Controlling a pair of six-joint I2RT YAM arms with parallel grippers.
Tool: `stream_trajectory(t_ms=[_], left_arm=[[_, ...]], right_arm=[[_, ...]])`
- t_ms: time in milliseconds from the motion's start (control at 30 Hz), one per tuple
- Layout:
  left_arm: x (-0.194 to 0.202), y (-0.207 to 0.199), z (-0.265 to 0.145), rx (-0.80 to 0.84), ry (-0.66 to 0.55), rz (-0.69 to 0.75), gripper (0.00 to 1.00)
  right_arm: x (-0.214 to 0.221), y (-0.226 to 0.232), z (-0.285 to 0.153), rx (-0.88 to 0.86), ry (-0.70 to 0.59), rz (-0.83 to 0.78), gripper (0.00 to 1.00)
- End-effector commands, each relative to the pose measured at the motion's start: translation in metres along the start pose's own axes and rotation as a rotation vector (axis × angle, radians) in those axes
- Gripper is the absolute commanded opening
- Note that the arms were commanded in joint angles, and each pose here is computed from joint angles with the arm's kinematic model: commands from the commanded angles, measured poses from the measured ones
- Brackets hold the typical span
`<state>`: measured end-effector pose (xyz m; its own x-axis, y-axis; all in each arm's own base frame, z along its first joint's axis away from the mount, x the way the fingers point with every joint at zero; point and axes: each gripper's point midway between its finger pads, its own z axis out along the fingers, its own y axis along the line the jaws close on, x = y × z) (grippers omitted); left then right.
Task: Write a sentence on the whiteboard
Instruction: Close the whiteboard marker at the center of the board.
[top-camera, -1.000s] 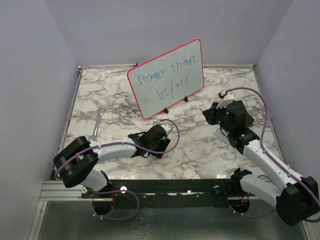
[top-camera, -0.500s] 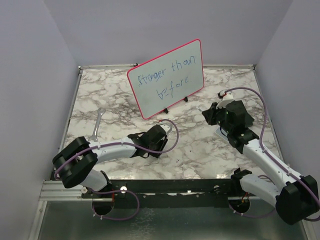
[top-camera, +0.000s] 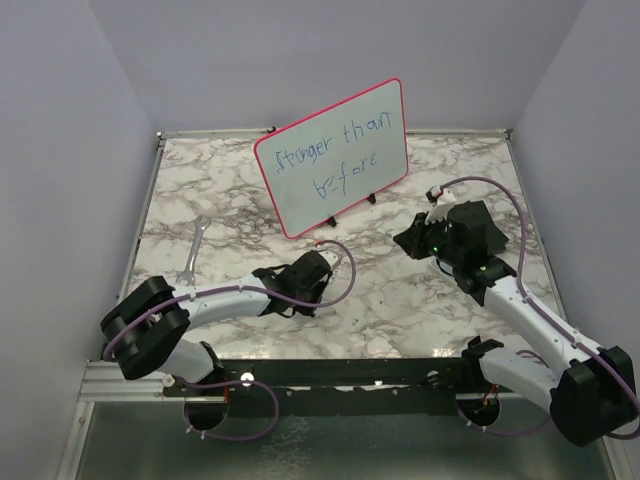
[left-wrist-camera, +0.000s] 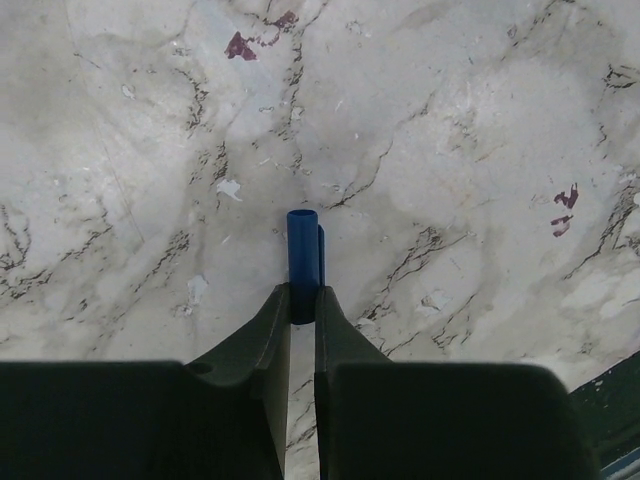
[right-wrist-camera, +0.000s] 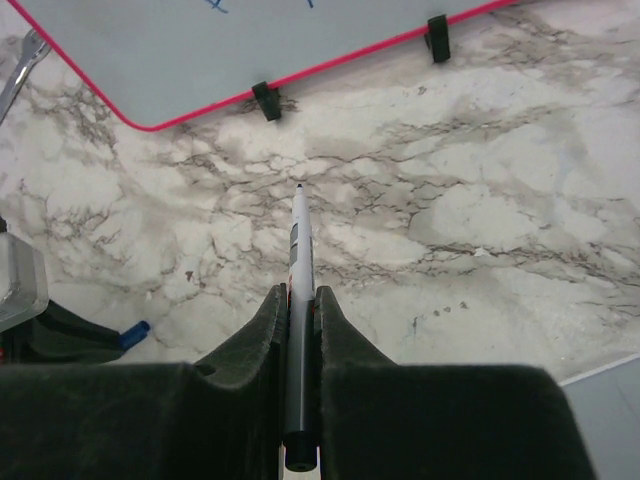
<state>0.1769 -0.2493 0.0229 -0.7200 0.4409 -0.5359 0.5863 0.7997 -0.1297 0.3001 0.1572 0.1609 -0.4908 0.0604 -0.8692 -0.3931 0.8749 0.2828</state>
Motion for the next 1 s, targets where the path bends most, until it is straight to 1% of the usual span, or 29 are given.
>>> stream_trajectory(t_ms=[0, 67, 133, 233, 367, 467, 500, 633, 767, 900, 967], left_arm=[[-0.020, 0.002, -0.017, -0.019, -0.065, 0.060, 0.00], [-0.036, -0.001, -0.027, -0.007, -0.119, 0.100, 0.00], [-0.052, 0.000, -0.040, -0.011, -0.179, 0.156, 0.00], [-0.072, 0.003, -0.059, -0.027, -0.258, 0.236, 0.00], [-0.082, 0.012, -0.075, -0.063, -0.316, 0.363, 0.00], [-0.080, 0.028, -0.087, -0.138, -0.355, 0.407, 0.00], [-0.082, 0.027, -0.095, -0.126, -0.388, 0.411, 0.00], [-0.079, 0.016, -0.107, -0.048, -0.456, 0.426, 0.00], [-0.080, 0.002, -0.123, 0.032, -0.550, 0.452, 0.00], [-0.074, -0.013, -0.131, 0.113, -0.588, 0.487, 0.00], [-0.073, -0.016, -0.134, 0.130, -0.600, 0.488, 0.00]], right_arm=[[0.013, 0.035, -0.006, -0.182, 0.104, 0.069, 0.01], [0.019, 0.052, -0.010, -0.279, 0.158, 0.097, 0.01], [0.025, 0.062, -0.015, -0.328, 0.206, 0.142, 0.01], [0.032, 0.075, -0.026, -0.405, 0.255, 0.152, 0.00], [0.026, 0.078, -0.040, -0.399, 0.269, 0.164, 0.01], [0.020, 0.083, -0.052, -0.402, 0.280, 0.172, 0.01], [0.019, 0.088, -0.058, -0.427, 0.286, 0.171, 0.01], [0.018, 0.109, -0.079, -0.556, 0.337, 0.182, 0.01], [0.017, 0.122, -0.097, -0.632, 0.368, 0.193, 0.01], [0.019, 0.135, -0.113, -0.731, 0.429, 0.222, 0.01], [0.023, 0.136, -0.116, -0.741, 0.454, 0.230, 0.01]])
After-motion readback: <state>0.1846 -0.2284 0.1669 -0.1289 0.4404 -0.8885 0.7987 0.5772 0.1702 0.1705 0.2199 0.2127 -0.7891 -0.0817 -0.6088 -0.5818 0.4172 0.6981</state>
